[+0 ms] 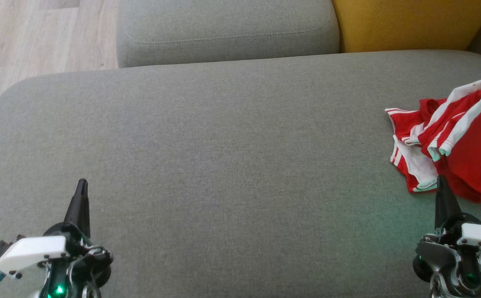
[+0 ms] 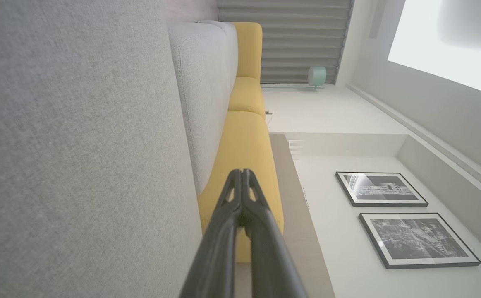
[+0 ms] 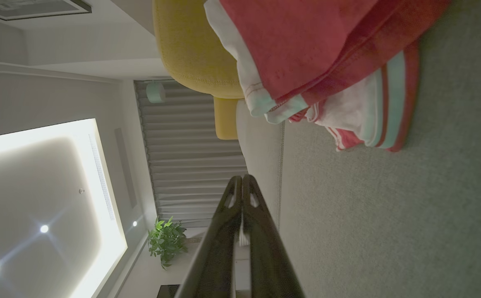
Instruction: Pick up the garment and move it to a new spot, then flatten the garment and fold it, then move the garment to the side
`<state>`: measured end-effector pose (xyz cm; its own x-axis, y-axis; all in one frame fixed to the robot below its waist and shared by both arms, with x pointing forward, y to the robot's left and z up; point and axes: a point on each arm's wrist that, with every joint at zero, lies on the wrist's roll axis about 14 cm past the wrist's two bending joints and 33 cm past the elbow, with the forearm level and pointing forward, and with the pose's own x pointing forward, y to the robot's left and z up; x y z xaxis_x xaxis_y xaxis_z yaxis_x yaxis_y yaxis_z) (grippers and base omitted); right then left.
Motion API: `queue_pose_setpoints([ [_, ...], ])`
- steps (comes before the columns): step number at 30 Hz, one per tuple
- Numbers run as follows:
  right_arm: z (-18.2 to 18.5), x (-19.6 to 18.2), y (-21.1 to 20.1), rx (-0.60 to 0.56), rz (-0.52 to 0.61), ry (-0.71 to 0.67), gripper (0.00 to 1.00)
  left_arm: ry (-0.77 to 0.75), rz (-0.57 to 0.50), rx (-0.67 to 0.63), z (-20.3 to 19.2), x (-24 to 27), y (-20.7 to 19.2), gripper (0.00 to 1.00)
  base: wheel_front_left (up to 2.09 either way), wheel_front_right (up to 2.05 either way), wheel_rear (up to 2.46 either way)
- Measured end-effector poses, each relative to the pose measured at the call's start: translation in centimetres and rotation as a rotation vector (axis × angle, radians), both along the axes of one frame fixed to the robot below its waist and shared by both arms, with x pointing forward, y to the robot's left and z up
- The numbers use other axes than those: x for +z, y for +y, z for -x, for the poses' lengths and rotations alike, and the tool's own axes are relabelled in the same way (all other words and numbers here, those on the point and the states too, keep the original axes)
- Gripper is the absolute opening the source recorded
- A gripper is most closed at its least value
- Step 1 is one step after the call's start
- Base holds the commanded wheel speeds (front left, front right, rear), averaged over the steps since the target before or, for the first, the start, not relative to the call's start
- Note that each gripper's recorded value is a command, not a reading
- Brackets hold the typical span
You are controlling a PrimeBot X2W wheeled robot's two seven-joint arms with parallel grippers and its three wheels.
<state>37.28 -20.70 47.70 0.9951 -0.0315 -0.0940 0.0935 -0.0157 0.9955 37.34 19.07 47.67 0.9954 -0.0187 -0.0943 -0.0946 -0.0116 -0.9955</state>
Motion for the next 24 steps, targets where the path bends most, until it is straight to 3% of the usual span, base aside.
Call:
queue_pose_setpoints([
  [24,0.02,-0.02,0.03,0.003,-0.004,0.0,0.0,0.0,0.004,0.003,0.01,-0.01,0.05,0.0,0.0,0.0,0.0],
])
